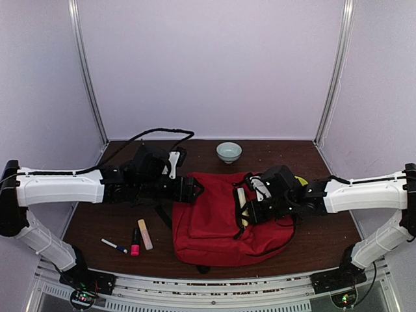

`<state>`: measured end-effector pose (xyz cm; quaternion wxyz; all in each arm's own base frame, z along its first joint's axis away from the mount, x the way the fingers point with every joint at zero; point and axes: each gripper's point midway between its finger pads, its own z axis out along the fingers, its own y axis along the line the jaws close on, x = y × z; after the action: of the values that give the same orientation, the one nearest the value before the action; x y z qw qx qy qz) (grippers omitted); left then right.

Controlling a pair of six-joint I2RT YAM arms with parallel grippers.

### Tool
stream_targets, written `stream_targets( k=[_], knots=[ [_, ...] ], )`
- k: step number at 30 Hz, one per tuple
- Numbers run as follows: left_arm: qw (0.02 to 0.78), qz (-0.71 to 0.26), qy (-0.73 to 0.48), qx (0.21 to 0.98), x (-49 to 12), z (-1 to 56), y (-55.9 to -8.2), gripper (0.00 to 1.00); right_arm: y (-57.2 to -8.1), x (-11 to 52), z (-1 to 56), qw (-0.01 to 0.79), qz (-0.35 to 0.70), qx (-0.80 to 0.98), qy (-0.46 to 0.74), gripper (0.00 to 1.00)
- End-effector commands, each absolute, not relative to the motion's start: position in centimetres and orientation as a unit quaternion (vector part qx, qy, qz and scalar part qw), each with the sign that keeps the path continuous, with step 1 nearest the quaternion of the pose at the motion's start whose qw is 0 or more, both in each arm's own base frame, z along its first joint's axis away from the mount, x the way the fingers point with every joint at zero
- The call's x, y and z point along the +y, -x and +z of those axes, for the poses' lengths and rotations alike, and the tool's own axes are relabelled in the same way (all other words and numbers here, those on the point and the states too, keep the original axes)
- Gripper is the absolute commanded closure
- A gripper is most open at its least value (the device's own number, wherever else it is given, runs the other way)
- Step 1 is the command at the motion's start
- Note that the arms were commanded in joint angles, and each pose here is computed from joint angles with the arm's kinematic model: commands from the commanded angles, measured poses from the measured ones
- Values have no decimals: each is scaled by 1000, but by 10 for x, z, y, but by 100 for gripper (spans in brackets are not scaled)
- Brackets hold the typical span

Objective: Pack the student bag
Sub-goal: Place the pen in the lower front pocket of the bag.

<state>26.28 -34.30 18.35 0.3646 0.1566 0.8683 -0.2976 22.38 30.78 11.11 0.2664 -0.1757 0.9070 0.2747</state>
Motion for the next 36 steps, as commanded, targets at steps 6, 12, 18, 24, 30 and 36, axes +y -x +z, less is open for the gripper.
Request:
stream_targets(
  k=[6,12,18,24,30,36],
  knots=[
    [348,-251,-162,889,-344,154,-275,16,-178,341,110,146,349,898,225,55],
    [354,-239,-160,890,-339,149,-278,44,-200,310,140,216,279,906,234,47],
    [347,-229,-164,894,-335,142,-279,71,-229,288,154,268,242,908,212,44],
    [344,-224,-163,897,-332,138,-277,78,-239,315,141,245,265,906,219,51],
    [346,-221,-157,898,-325,135,-274,79,-248,318,112,230,231,918,225,70],
    [350,-227,-160,895,-324,136,-273,79,-234,359,105,186,301,903,243,82]
  ],
)
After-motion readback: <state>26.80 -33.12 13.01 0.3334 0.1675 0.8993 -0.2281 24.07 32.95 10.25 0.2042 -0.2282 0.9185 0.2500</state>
